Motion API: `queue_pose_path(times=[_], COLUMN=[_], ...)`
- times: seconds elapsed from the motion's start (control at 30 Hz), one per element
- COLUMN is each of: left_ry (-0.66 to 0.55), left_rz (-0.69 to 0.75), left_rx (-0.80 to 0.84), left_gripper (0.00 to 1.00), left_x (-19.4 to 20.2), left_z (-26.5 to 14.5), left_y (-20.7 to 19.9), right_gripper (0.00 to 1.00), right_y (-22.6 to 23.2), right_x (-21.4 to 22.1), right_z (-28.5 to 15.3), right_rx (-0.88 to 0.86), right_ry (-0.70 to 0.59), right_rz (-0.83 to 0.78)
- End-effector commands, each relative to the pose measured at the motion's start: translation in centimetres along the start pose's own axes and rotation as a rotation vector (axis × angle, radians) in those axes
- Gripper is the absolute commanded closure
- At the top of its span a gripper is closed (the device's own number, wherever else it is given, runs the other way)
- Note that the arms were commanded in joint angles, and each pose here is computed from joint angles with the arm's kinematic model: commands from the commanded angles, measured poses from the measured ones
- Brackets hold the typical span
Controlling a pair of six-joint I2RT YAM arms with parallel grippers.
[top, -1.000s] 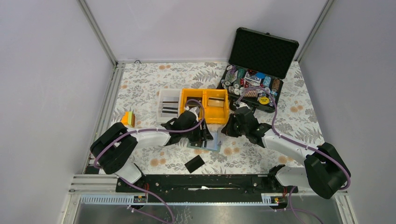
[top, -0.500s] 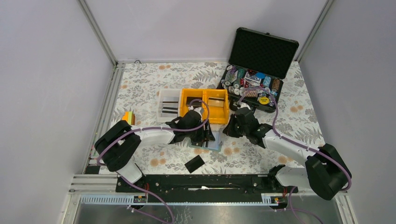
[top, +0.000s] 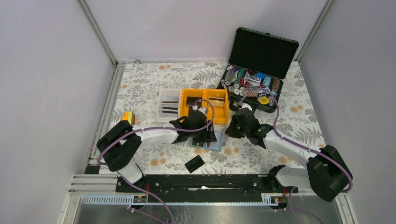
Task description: Put the credit cards into the card holder
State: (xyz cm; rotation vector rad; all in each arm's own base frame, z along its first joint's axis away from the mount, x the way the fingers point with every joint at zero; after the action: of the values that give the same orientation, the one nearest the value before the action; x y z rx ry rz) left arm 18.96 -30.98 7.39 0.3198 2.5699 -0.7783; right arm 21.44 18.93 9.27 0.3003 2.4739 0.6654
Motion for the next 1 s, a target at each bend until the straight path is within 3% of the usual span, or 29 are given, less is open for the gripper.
queue_pose_path(times=[0.0,0.4,0.67,0.97], left_ry=[-0.045,-0.024,-0.085,-0.2], left_rz=[0.035,0.05,0.106,0.091], left_rx=[0.014,0.04,-0.015,-0.214], left_gripper=[0.39,0.39,0.34,0.28], left_x=[-1.6,-1.4,-2.4,-3.9], left_z=[0.1,1.0,-1.3,-4.8], left_y=[-1.5,-2.6,-1.8,4.1], right_gripper=[1.0,1.0,1.0,1.0], right_y=[0.3,0.2,0.5,0.9], right_x=[-1.0,-0.9,-0.6,-0.4], right_z=[-0.4,-0.4,-0.4,-0.4], right_rx=[-0.001,-0.006,-0.039,-0.098], right_ry=[-0.044,-0.042,-0.042,-0.063], right_rz=[-0.008,-0.007,0.027,0.083])
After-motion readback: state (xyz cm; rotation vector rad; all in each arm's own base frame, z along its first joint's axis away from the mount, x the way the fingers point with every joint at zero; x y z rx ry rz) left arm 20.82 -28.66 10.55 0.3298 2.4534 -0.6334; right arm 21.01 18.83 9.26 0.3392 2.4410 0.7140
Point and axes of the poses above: each gripper's point midway between its finger pads, its own z axis out along the fingers, its own y axis along the line the jaws close on, x = y × z, the point moved 4 cm from there along -z, back along the fingers, and after that the axes turned 8 degrees about z, right-handed, at the moved point
